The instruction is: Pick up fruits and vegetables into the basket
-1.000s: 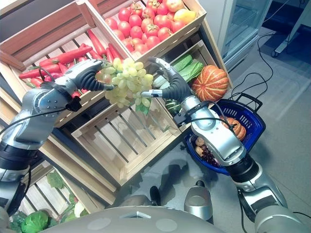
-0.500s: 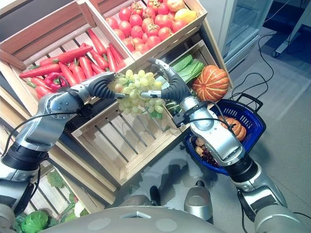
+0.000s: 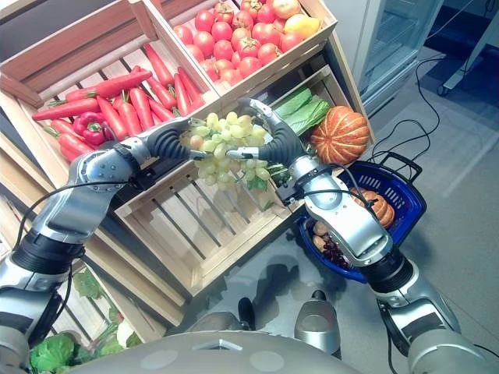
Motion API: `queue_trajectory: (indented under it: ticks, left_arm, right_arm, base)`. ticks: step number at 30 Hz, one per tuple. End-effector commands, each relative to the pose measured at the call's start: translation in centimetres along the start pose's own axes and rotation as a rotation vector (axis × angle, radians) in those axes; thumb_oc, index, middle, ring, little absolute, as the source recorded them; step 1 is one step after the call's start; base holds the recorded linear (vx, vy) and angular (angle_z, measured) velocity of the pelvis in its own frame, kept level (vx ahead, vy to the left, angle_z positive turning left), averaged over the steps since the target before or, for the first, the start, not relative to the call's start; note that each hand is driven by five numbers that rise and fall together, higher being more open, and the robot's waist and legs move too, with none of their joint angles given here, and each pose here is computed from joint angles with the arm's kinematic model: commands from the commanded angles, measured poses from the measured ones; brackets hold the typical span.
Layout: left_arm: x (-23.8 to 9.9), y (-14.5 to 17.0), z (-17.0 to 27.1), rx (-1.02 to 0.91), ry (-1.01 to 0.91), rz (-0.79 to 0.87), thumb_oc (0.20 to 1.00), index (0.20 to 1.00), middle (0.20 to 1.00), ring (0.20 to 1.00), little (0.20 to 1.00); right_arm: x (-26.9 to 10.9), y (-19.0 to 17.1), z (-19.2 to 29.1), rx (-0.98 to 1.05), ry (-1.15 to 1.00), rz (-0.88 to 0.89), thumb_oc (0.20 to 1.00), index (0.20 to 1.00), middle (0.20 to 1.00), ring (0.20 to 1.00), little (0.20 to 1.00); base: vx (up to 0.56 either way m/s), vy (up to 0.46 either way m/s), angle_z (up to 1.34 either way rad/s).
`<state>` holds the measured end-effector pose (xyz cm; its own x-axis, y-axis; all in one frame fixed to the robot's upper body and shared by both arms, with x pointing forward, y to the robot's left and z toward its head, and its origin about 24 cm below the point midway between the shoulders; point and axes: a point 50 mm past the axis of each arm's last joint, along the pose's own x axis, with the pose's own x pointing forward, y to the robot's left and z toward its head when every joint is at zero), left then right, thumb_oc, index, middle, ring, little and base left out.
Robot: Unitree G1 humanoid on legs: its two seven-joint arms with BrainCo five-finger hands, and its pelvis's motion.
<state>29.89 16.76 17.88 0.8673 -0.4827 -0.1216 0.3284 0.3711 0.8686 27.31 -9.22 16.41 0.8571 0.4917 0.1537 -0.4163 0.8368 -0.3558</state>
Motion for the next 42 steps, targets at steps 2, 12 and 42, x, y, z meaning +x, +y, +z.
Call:
queue_trajectory:
  ticks: [2,12,42]
  left_arm:
    - [-1.1,3.7,2.8,0.08,-0.129,0.154,0.2,0.2,0.2,0.2,0.2]
    - [-0.7,3.4,3.2,0.086,-0.157,0.107,0.2,0.2,0.2,0.2,0.2]
    - [2.5,0.6,7.1,-0.084,-0.333,-0.083,0.2,0.2,0.2,0.2,0.2]
  right_arm:
    - [0.3,1.4,0.2,-0.045,0.0,0.078,1.0,1.0,1.0,1.0,1.0]
    - [0.7,1.3,-2.6,-0.145,0.175,0.092,1.0,1.0,1.0,1.0,1.0]
    - [4.0,5.2,-3.6,-0.04,0.217,0.071,1.0,1.0,1.0,1.0,1.0]
  base:
    - [0.0,0.0,0.0]
    - [0.0,-0.005,0.01]
    - [0.01,-0.002,0.02]
